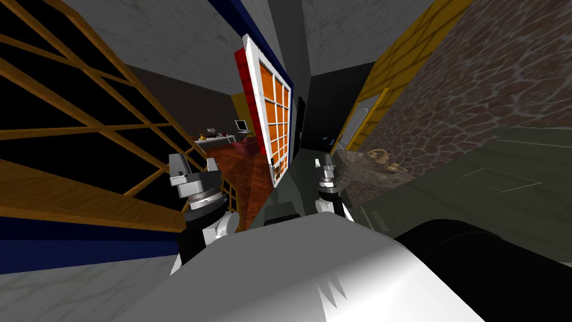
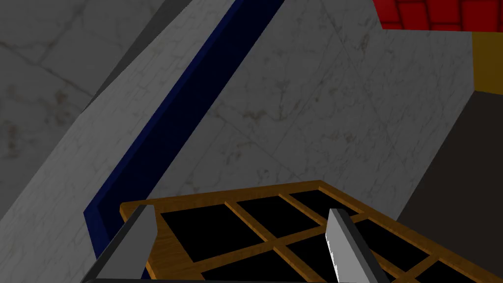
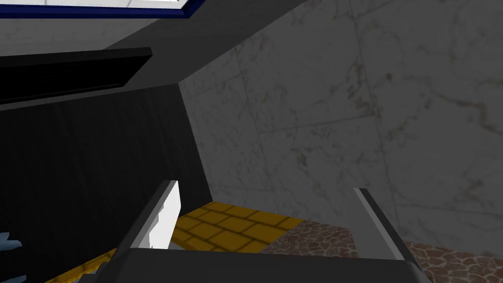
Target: Push the door open
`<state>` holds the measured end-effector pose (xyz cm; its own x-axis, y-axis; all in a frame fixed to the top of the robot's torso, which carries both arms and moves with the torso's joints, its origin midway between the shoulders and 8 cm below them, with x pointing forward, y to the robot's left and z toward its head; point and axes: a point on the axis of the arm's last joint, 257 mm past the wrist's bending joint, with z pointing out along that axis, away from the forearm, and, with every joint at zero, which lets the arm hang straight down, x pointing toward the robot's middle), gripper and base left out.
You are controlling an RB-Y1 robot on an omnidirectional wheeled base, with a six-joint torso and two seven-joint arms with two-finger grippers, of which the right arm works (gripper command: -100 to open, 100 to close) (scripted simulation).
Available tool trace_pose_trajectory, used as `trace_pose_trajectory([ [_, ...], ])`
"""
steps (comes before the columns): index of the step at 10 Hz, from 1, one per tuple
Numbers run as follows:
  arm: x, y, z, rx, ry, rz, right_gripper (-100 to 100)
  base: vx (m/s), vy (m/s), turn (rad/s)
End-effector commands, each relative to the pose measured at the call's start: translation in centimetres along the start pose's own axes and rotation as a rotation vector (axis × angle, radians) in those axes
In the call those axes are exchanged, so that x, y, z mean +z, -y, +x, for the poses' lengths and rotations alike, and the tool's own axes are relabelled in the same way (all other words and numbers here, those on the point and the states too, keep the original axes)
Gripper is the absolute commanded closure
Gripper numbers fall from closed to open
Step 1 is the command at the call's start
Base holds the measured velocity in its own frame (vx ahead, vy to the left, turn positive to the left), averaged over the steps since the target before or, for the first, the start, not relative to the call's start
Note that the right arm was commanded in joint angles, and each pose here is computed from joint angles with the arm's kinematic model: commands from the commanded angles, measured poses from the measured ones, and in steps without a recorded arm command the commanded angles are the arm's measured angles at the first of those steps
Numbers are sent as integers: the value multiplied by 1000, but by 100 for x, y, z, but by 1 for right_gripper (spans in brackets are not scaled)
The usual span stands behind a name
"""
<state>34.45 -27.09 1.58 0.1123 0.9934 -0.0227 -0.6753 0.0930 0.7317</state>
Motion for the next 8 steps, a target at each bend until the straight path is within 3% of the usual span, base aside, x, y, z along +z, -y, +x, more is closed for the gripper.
trace_pose_trajectory([
  [1,-14,71,-8,19,-2,10,-100,19,-8,277],
  [4,-68,315,-45,86,-1,47,-100,77,-79,309],
  [8,-132,572,-96,159,6,85,-100,63,-65,230],
])
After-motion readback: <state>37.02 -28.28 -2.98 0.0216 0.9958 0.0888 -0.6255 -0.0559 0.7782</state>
